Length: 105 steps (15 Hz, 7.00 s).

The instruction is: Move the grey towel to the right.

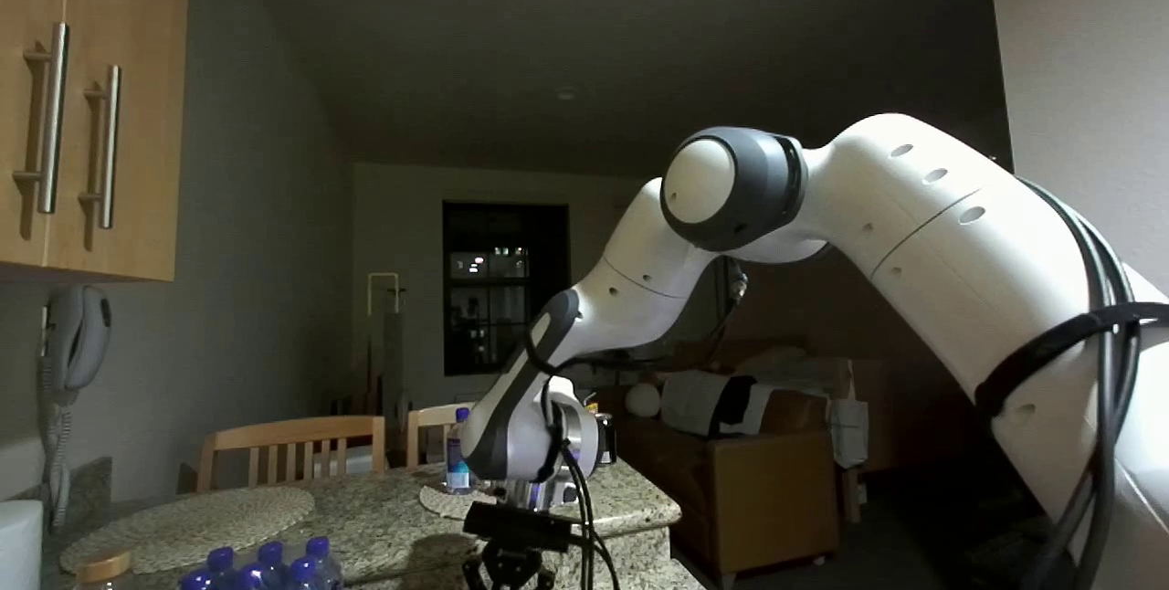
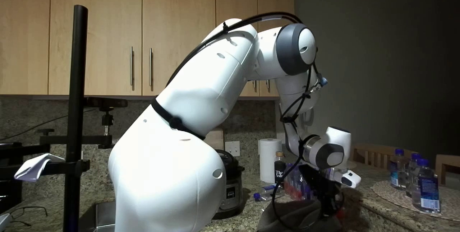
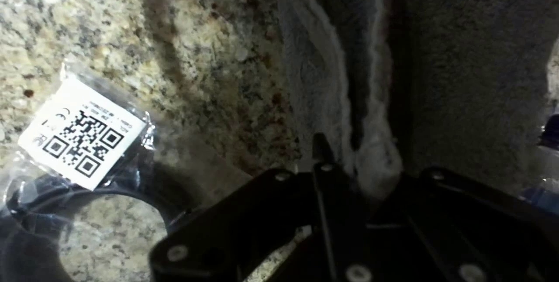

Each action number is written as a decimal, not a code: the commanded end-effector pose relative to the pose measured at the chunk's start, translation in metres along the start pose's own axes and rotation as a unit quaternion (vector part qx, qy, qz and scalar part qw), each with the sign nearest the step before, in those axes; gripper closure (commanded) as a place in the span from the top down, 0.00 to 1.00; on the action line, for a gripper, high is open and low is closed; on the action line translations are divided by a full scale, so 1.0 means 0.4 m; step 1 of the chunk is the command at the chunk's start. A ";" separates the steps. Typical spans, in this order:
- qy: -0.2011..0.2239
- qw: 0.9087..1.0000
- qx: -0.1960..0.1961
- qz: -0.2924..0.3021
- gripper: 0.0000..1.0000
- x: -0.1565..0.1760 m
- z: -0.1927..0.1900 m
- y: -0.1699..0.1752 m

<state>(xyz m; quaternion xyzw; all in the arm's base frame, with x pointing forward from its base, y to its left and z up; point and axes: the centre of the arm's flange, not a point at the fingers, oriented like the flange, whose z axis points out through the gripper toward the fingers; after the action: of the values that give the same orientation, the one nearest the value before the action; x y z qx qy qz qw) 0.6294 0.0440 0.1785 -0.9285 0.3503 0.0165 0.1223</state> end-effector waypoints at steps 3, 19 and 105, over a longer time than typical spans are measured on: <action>-0.084 0.993 0.082 0.033 0.11 0.048 -0.142 0.131; -0.124 0.983 0.104 0.084 0.11 0.242 -0.337 0.322; 0.212 0.967 -0.140 0.009 1.00 -0.184 -0.727 -0.012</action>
<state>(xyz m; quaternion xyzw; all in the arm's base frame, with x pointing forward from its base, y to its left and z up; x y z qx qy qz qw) 0.6319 0.0321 0.4727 -0.9049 0.3875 -0.1544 -0.0847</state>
